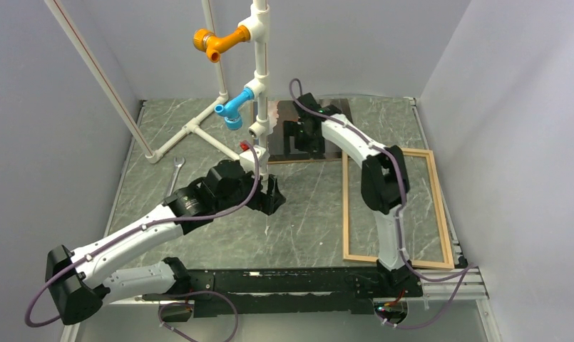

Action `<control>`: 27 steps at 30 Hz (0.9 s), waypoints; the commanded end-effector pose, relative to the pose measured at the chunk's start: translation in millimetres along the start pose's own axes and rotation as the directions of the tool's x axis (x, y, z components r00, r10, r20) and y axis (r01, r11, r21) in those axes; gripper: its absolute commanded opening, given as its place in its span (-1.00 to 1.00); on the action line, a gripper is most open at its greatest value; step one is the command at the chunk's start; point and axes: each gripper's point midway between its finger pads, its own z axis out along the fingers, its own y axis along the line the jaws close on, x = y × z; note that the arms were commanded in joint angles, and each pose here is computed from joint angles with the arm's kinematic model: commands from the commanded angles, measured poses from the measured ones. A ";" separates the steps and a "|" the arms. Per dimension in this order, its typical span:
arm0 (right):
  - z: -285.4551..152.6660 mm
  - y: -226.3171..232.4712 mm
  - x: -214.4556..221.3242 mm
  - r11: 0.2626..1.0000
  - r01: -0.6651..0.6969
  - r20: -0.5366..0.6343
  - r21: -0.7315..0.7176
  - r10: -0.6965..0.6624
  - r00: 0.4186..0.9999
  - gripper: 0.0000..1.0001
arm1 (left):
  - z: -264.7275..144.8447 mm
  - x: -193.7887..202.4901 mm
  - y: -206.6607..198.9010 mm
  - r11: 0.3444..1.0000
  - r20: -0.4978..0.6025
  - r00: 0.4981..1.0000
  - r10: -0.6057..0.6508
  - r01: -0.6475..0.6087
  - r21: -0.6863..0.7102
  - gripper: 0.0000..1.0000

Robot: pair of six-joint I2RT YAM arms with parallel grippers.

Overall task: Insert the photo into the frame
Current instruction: Adjust the distractor at the center of the board.

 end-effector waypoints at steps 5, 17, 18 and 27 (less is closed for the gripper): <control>14.4 61.5 -11.7 0.999 0.044 -0.027 -0.011 -0.044 0.999 0.78 | -27.4 -54.9 -30.6 0.993 0.212 0.975 0.066 -0.085 0.080 0.83; 16.8 139.2 48.5 0.992 0.094 -0.072 -0.078 -0.100 0.992 0.78 | -47.4 -64.3 -30.8 0.995 0.244 0.969 0.043 -0.063 0.075 0.84; 18.0 147.1 53.0 0.991 0.102 -0.077 -0.087 -0.109 0.991 0.78 | -49.0 -64.9 -31.1 0.995 0.248 0.968 0.041 -0.062 0.077 0.84; 19.1 187.8 73.7 0.979 0.132 -0.097 -0.155 -0.148 0.984 0.79 | -52.0 -65.1 -29.2 0.997 0.240 0.970 0.036 -0.053 0.064 0.85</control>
